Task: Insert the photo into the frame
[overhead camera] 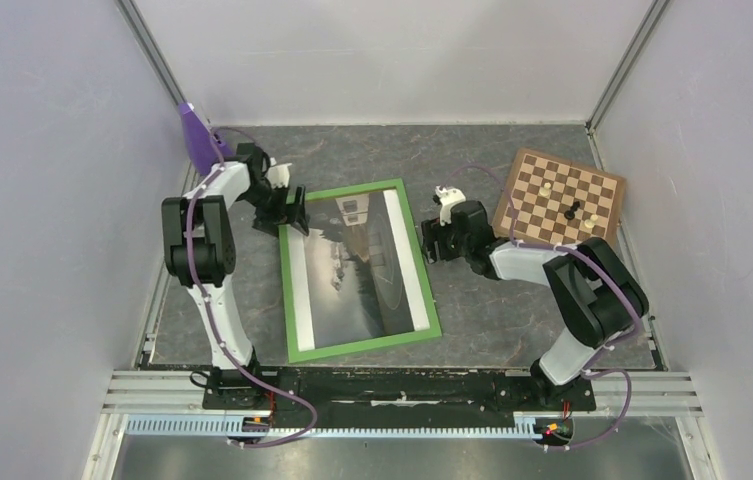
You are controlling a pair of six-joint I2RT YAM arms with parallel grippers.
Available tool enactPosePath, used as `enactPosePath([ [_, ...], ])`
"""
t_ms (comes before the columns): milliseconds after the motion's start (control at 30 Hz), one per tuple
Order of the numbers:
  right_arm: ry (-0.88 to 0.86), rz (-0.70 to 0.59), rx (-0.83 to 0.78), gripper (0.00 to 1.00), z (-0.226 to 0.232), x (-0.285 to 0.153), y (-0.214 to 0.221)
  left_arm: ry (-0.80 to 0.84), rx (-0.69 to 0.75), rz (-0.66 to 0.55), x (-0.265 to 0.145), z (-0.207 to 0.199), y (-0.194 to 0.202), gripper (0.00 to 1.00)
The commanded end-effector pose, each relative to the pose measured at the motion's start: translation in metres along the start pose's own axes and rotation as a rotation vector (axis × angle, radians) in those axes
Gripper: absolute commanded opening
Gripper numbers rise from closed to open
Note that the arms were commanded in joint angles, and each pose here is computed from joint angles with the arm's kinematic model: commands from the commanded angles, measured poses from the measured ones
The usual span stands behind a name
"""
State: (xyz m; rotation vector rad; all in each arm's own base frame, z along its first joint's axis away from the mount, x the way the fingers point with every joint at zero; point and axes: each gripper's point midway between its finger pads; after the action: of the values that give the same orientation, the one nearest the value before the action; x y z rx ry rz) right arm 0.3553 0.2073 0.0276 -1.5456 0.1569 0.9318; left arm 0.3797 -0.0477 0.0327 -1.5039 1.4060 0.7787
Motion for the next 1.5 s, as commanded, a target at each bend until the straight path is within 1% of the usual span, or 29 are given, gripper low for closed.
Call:
enactPosePath([
  [0, 0.049, -0.040, -0.015, 0.71, -0.014, -0.016, -0.009, 0.060, 0.067, -0.007, 0.021, -0.044, -0.025, 0.97],
  [100, 0.043, -0.059, -0.031, 0.77, -0.017, -0.024, -0.014, 0.057, 0.101, -0.005, 0.027, -0.063, -0.040, 0.97],
  [200, 0.053, -0.095, -0.063, 0.87, -0.022, -0.033, -0.025, 0.056, 0.105, -0.023, 0.030, -0.076, -0.056, 0.97],
  [300, 0.078, -0.135, -0.092, 0.96, -0.030, -0.045, -0.038, 0.050, 0.084, -0.059, 0.023, -0.079, -0.069, 0.97],
  [333, 0.086, -0.145, -0.132, 0.98, -0.033, -0.049, -0.042, 0.044, 0.082, -0.079, 0.019, -0.078, -0.073, 0.97],
  [433, 0.100, -0.186, -0.198, 0.98, -0.036, -0.063, -0.060, 0.020, 0.080, -0.170, -0.003, -0.073, -0.086, 0.97],
  [533, 0.148, -0.217, -0.234, 0.98, -0.044, -0.077, -0.072, -0.024, 0.091, -0.289, -0.040, -0.066, -0.098, 0.97],
  [633, 0.181, -0.221, -0.253, 0.98, -0.050, -0.089, -0.076, -0.083, 0.099, -0.403, -0.079, -0.057, -0.101, 0.97],
  [800, 0.223, -0.235, -0.311, 0.98, -0.060, -0.107, -0.078, -0.125, 0.099, -0.578, -0.132, -0.039, -0.088, 0.97],
  [1000, 0.296, -0.288, -0.401, 0.98, -0.070, -0.139, -0.078, -0.156, 0.148, -0.752, -0.159, -0.033, -0.062, 0.99],
  [1200, 0.399, -0.283, -0.417, 0.98, -0.088, -0.155, -0.066, -0.138, 0.194, -0.809, -0.175, -0.047, -0.049, 1.00],
  [1333, 0.444, -0.303, -0.404, 0.98, -0.096, -0.164, -0.066, -0.122, 0.187, -0.840, -0.183, -0.055, -0.040, 1.00],
  [1467, 0.491, -0.351, -0.391, 0.98, -0.104, -0.178, -0.070, -0.120, 0.204, -0.873, -0.192, -0.061, -0.031, 1.00],
])
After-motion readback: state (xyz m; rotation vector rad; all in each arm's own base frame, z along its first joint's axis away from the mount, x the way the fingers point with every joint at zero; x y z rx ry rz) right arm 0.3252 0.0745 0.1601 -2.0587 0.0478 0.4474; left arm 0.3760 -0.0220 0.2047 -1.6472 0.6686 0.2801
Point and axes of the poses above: each gripper's point midway between its finger pads, its own x axis out along the fingers, its own z axis along the line the jaws close on, y = z × x, and after that the axes turned 3 degrees about -x, right-handed
